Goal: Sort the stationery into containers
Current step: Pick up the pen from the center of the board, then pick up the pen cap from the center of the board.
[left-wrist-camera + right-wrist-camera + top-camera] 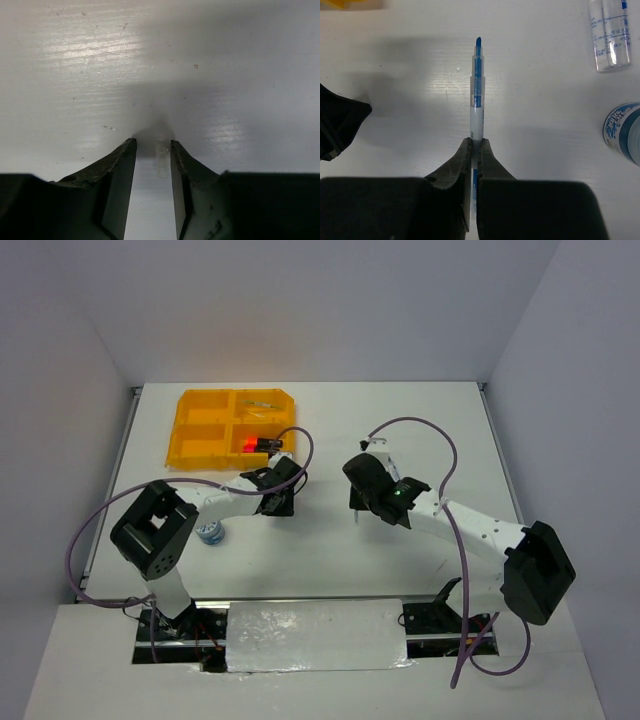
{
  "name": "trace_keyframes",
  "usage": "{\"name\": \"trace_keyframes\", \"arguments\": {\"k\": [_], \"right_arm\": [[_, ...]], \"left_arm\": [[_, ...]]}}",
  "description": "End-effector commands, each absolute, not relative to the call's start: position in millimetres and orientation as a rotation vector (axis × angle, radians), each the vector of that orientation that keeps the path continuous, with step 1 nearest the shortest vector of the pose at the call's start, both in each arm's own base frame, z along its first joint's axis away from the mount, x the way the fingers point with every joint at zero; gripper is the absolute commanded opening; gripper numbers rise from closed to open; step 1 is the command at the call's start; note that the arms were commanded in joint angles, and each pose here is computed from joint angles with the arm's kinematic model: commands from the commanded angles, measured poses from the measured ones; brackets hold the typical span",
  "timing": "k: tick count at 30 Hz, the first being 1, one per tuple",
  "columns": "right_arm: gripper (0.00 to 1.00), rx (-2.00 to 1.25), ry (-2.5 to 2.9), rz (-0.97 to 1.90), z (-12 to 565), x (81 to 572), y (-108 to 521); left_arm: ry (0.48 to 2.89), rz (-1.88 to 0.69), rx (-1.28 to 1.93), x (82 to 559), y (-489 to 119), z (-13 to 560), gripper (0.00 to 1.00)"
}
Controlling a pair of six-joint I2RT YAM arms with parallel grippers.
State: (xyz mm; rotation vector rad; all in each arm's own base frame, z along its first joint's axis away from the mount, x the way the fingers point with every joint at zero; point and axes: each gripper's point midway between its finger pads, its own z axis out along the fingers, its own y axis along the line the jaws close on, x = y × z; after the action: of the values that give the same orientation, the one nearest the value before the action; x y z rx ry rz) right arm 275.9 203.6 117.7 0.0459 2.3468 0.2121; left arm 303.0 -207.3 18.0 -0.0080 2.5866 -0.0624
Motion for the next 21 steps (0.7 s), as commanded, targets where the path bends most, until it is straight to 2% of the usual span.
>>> {"name": "trace_keyframes", "arguments": {"k": [1, 3, 7, 9, 16, 19, 21], "right_arm": [[0.00, 0.045, 2.295, 0.267, 133, 279, 210], [0.00, 0.036, 2.288, 0.290, 136, 277, 212], [0.00, -0.085, 2.250, 0.470, 145, 270, 236], [0.00, -0.173, 2.205, 0.607, 153, 262, 253], [0.00, -0.232, 2.124, 0.760, 162, 253, 268], [0.00, -0.256, 2.099, 0.818, 163, 248, 275], [0.00, -0.331, 2.011, 0.980, 176, 236, 293]], "left_arm": [[2.618, -0.013, -0.026, 299, -204, 5, 0.43], [2.629, -0.009, -0.020, 298, -204, -1, 0.37], [2.660, -0.044, 0.007, 292, -210, -9, 0.08], [2.641, -0.104, 0.000, 294, -217, -1, 0.01], [2.440, -0.267, -0.068, 311, -225, 85, 0.00], [2.285, -0.373, -0.108, 317, -225, 147, 0.00], [2.147, -0.491, -0.131, 318, -228, 189, 0.00]]}}
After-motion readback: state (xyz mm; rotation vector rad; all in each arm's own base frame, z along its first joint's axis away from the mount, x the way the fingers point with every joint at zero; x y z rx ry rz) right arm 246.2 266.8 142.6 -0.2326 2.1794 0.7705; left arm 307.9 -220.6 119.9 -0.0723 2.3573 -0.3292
